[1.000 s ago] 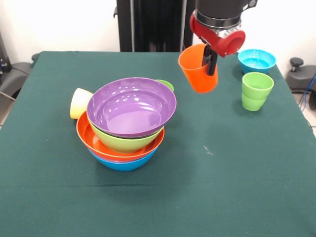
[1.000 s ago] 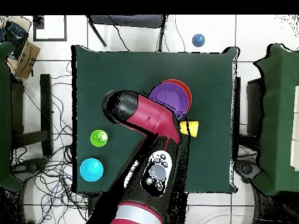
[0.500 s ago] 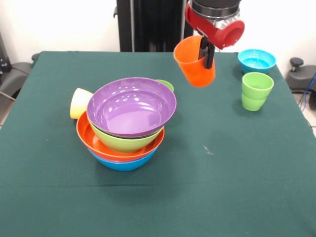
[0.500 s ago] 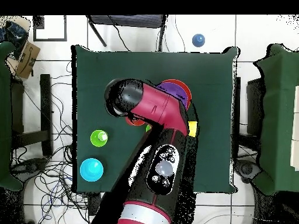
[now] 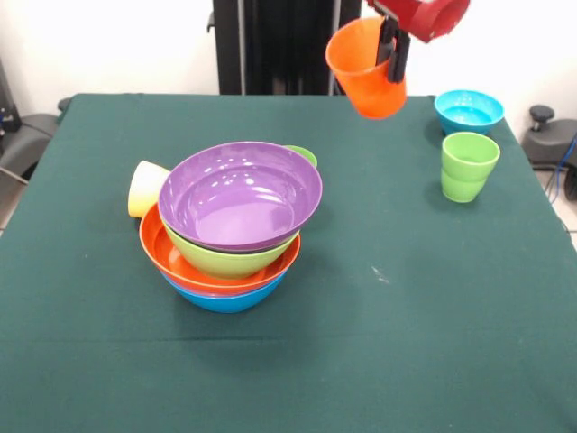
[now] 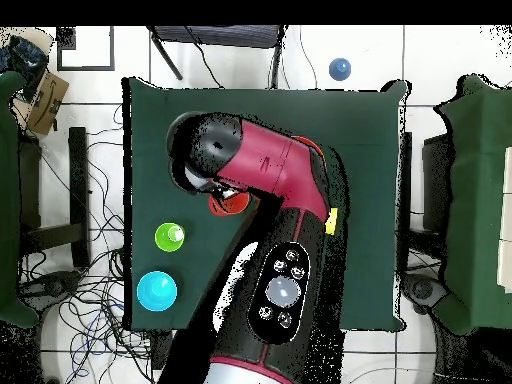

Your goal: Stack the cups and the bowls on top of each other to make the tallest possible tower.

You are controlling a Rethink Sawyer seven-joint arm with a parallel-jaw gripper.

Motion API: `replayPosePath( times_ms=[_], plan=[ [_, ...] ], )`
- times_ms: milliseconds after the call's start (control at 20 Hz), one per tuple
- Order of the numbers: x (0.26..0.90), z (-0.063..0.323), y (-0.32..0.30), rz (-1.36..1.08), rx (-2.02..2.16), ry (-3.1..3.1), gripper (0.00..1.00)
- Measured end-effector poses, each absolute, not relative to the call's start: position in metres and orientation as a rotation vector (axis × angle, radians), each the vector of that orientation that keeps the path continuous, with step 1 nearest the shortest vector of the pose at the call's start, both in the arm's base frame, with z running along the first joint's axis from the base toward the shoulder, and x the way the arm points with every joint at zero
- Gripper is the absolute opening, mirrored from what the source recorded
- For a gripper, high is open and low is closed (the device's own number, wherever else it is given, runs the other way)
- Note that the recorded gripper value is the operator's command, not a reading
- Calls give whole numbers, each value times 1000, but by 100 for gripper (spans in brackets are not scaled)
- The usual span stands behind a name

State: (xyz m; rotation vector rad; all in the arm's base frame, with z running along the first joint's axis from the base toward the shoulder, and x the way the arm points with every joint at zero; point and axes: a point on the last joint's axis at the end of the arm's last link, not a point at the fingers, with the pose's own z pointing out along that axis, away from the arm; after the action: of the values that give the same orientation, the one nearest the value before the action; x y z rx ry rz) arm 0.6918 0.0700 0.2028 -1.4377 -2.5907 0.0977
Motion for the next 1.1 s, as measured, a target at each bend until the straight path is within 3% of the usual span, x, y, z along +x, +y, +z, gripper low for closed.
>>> replayPosePath(
  times_ms=[650, 1100],
  plan=[
    [747, 267, 21, 68, -1467, -2627, 0],
    [778, 279, -12, 83, -1493, -2680, 0]
  ],
)
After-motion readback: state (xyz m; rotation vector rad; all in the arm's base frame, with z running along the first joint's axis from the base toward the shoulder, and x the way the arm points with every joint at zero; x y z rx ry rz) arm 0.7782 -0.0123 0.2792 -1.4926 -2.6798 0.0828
